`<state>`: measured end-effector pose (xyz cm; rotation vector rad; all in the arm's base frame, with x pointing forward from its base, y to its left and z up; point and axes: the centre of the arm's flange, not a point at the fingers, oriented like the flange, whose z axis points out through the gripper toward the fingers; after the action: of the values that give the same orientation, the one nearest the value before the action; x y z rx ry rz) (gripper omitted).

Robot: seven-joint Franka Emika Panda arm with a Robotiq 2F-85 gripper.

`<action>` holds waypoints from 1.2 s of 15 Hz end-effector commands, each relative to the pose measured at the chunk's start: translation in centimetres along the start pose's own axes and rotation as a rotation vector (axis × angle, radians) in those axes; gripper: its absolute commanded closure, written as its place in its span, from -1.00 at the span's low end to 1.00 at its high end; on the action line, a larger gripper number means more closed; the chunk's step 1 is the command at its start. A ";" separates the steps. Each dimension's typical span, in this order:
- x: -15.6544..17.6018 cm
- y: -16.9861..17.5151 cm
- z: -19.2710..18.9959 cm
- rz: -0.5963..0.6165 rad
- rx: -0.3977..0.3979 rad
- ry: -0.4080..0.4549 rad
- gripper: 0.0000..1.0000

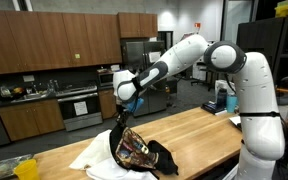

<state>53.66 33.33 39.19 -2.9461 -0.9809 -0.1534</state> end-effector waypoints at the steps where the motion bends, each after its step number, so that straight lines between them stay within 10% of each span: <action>1: 4.9 2.1 6.0 0.037 -0.027 -0.117 0.96; 3: 7.5 2.2 8.5 -0.030 -0.022 -0.161 0.96; 4: 8.8 2.1 9.2 -0.046 -0.023 -0.188 0.34; 5: 3.4 2.1 8.9 -0.006 -0.013 -0.149 0.82; 10: 5.5 1.5 10.4 -0.027 -0.006 -0.175 0.34; 11: 5.6 1.5 10.2 -0.027 -0.007 -0.174 -0.16; 18: 5.9 -2.1 2.7 0.020 -0.151 -0.068 -0.88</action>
<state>59.29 38.26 31.51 -3.0423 -1.0034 0.0180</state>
